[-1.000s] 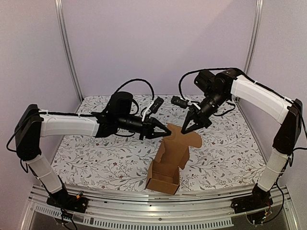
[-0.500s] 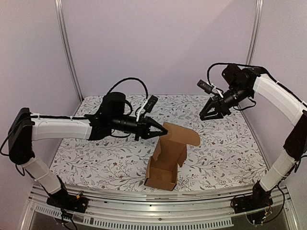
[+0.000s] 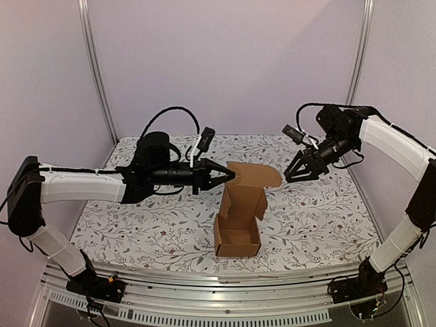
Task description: Fold the paper box
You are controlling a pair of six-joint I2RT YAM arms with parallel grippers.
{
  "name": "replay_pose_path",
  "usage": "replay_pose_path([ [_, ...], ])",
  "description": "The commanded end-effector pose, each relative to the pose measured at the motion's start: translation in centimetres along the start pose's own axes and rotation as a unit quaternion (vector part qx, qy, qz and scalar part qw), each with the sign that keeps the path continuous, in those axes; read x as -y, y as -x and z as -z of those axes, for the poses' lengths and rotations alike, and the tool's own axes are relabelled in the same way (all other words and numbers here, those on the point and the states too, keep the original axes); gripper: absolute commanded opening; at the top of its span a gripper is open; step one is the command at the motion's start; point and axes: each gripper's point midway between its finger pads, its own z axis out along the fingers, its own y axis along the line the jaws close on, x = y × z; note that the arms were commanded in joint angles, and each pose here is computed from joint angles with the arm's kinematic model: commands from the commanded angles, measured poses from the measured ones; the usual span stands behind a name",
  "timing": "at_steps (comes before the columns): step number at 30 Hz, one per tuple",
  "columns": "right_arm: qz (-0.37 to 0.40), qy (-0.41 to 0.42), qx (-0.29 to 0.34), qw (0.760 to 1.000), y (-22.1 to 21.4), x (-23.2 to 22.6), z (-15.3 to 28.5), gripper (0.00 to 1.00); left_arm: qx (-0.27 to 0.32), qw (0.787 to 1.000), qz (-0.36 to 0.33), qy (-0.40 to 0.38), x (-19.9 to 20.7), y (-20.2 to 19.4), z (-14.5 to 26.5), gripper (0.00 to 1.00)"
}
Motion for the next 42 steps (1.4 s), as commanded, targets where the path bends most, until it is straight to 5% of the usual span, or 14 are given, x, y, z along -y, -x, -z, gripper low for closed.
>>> replay_pose_path([
  [1,0.021,0.026,0.019,0.999,1.0,-1.5,-0.6,0.52,0.028,0.999,0.008,0.023,-1.1,0.6,0.0,0.0],
  [8,-0.014,-0.042,-0.001,0.999,1.9,2.2,-2.7,0.53,0.032,0.999,0.017,0.018,-1.3,0.5,-0.4,0.0],
  [16,-0.049,-0.088,0.007,0.995,3.7,4.4,-3.5,0.17,0.045,0.996,0.03,0.068,-3.0,0.7,-0.6,0.0],
  [22,-0.106,-0.195,0.012,0.975,3.9,8.3,-3.2,0.05,0.044,0.988,0.006,0.145,-4.4,-0.5,-2.2,0.0],
  [33,-0.098,-0.187,-0.002,0.977,4.0,6.4,-5.3,0.18,0.033,0.975,-0.003,0.219,-6.0,-1.4,-3.9,0.0],
  [37,-0.09,-0.222,0.003,0.971,3.6,6.8,-2.3,0.26,0.027,0.981,-0.016,0.192,-5.2,-0.8,-3.5,0.0],
  [42,-0.097,-0.181,0.038,0.978,2.8,5.1,3.3,0.49,0.022,0.99,-0.024,0.137,-4.2,0.1,-1.4,0.0],
])
